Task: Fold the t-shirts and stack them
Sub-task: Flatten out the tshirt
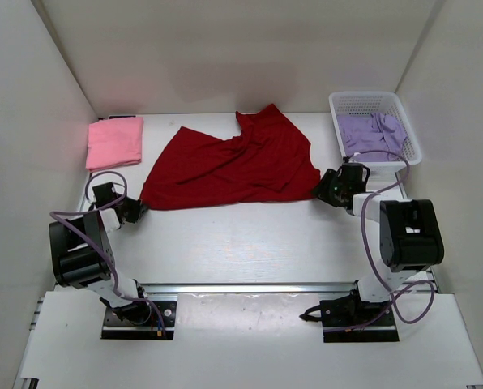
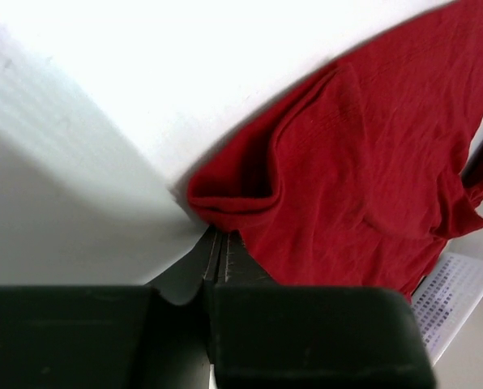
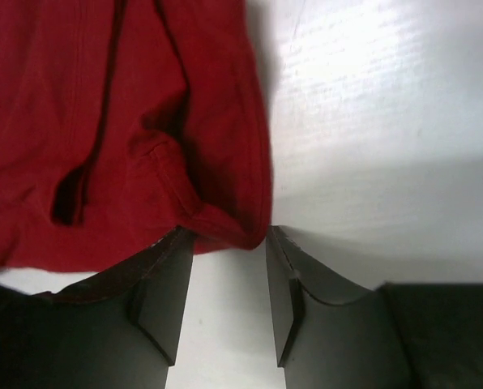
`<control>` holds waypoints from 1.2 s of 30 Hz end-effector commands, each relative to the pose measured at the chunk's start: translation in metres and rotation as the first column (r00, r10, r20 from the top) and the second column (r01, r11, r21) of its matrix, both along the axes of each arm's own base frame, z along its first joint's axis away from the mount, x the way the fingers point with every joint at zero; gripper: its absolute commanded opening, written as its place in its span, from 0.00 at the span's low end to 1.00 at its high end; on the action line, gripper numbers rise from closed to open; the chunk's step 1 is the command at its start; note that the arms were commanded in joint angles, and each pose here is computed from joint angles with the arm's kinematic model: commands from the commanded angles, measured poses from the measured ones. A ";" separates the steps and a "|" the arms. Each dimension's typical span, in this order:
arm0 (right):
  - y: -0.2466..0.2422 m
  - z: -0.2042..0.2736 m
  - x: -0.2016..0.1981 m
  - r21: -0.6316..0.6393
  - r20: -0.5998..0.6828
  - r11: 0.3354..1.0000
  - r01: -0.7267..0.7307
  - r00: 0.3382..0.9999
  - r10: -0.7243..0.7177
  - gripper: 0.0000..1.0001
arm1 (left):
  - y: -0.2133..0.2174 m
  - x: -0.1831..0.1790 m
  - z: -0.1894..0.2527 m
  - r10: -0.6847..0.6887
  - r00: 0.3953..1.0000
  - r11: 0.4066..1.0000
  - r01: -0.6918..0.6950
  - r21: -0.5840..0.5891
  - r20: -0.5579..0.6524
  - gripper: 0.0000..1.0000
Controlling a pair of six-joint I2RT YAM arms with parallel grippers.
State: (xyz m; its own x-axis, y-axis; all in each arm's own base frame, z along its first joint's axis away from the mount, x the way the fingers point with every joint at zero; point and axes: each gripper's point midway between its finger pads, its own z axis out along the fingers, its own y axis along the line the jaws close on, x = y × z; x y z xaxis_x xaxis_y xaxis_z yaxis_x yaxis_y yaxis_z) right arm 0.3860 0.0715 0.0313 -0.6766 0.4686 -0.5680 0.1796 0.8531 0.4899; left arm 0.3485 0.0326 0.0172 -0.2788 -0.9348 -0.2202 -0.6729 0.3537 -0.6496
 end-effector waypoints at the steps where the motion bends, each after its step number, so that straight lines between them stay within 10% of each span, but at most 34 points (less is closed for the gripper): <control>1: -0.008 0.006 0.019 -0.012 0.050 1.000 0.019 0.999 -0.019 0.39 | 0.005 0.019 0.010 -0.009 0.999 0.999 0.008 0.035 0.042 0.04; 7: -0.015 -0.003 0.016 0.012 0.021 0.998 0.058 0.998 -0.059 0.01 | 0.009 0.020 0.003 -0.016 1.000 0.999 0.016 0.039 0.006 0.00; 28: -0.031 0.018 -0.157 0.076 -0.089 0.982 0.174 0.982 -0.167 0.00 | -0.018 -0.107 0.014 -0.065 0.983 0.996 0.076 0.055 -0.173 0.09; 32: -0.024 0.019 -0.159 0.104 -0.079 0.985 0.137 0.989 -0.129 0.34 | -0.020 -0.092 0.042 -0.106 0.990 0.988 0.115 0.101 -0.093 0.52; 36: -0.034 0.050 -0.146 -0.001 -0.003 0.995 0.100 0.995 -0.100 0.48 | -0.016 -0.065 0.084 -0.140 0.990 0.965 0.138 0.224 -0.008 0.60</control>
